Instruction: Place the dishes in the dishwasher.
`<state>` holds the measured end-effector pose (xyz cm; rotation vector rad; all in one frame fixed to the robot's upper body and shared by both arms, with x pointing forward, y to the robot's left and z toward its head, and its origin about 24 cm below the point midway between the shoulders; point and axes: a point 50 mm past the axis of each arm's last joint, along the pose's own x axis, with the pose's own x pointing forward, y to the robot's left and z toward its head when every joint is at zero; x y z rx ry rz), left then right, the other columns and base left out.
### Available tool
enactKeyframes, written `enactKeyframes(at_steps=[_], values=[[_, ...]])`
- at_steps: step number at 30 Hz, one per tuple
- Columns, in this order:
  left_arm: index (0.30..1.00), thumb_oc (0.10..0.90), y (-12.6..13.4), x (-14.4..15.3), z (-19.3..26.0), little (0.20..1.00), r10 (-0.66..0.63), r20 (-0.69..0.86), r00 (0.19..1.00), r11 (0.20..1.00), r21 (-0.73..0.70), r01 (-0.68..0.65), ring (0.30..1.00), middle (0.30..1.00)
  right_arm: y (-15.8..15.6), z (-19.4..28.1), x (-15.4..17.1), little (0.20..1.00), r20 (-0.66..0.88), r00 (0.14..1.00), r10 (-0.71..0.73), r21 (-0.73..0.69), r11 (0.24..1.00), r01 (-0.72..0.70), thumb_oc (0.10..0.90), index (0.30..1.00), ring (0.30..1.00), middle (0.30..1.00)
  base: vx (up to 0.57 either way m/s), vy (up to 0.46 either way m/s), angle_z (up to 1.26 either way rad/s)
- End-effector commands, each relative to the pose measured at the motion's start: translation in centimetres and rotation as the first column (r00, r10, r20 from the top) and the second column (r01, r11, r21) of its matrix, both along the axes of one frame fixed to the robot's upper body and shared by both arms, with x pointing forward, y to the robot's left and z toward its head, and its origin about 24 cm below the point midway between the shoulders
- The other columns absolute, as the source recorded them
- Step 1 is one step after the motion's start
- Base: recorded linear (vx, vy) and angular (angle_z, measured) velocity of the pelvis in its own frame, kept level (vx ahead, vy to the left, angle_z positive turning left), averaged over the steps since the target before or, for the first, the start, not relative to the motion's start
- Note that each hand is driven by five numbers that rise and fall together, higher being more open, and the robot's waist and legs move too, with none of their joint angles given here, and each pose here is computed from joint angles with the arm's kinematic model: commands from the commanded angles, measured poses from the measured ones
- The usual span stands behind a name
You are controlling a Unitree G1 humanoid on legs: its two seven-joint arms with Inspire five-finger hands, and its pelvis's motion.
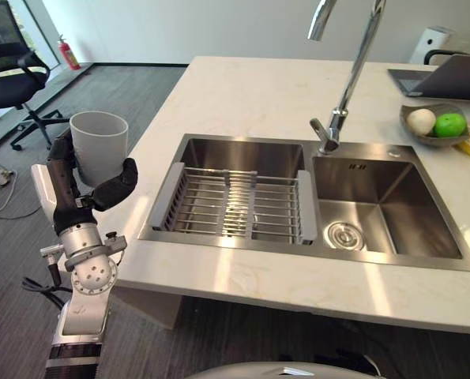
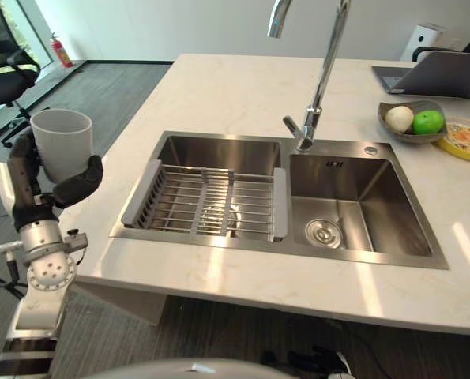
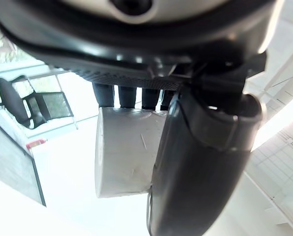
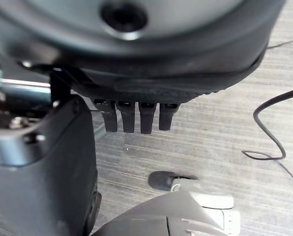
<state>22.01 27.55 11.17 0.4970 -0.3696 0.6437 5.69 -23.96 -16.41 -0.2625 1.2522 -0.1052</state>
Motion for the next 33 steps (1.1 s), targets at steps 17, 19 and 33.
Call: enactKeyframes(at_steps=[17,19,33], values=[[0.3,0.4,-1.6,-0.9,8.2,0.3,-0.124,0.42,0.899,0.983,0.178,0.053,0.3,0.3,-0.3,-0.2,-0.8,0.9,-0.073,0.986,0.148,-0.066,0.986,-0.152,0.8,0.9,0.9,0.9,-0.23,0.084,1.79],[0.3,0.4,-2.1,-0.8,8.7,0.3,-0.148,0.43,0.891,0.978,0.2,0.066,0.3,0.3,-0.3,-0.2,-1.0,0.9,-0.079,0.989,0.127,-0.067,0.989,-0.132,0.8,0.9,0.9,0.9,-0.01,0.161,1.78],[0.3,0.4,-7.0,1.8,9.2,0.3,-0.405,0.355,0.842,0.905,0.288,0.313,0.3,0.3,3.1,-0.8,-0.1,0.9,0.007,0.981,-0.196,0.067,0.979,0.195,0.8,0.9,0.9,0.9,0.16,0.272,1.26]])
